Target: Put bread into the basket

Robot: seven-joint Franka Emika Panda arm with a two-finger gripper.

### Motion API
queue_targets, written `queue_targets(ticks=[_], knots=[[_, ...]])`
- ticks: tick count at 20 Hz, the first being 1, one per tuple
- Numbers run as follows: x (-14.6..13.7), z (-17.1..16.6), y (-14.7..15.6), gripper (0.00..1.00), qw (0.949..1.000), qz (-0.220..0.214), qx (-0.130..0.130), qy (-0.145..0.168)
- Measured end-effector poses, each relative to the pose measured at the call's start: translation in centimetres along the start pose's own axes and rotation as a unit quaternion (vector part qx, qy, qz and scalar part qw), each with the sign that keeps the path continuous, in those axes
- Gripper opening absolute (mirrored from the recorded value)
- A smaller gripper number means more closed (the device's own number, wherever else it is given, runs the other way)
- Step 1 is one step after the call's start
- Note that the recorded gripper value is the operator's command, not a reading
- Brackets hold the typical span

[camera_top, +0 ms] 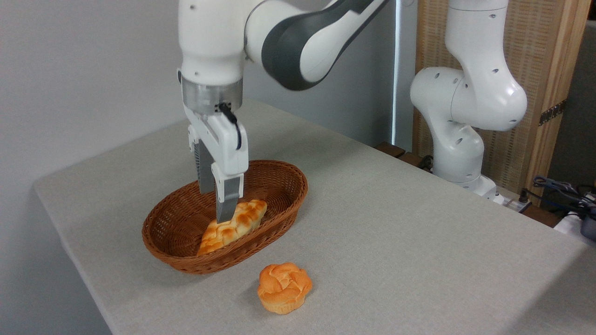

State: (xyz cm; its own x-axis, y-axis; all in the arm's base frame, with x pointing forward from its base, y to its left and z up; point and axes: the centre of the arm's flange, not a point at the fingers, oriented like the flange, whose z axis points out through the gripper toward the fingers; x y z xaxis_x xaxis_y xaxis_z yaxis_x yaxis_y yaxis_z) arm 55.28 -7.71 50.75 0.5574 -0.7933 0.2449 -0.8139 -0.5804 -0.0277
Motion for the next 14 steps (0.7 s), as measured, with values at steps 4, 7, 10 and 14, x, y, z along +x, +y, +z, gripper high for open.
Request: queue_targets(ticks=[4,7,10,14], knots=[[-1.9,-3.6,-2.0,1.00,0.9977,-0.058,0.028,0.018],[-2.6,-4.7,-2.9,1.00,0.9941,-0.098,0.044,0.017],[-3.0,-4.7,-3.0,1.00,0.9900,-0.125,0.065,-0.014],[-3.6,-3.9,-2.1,1.00,0.9897,-0.126,0.035,-0.057]])
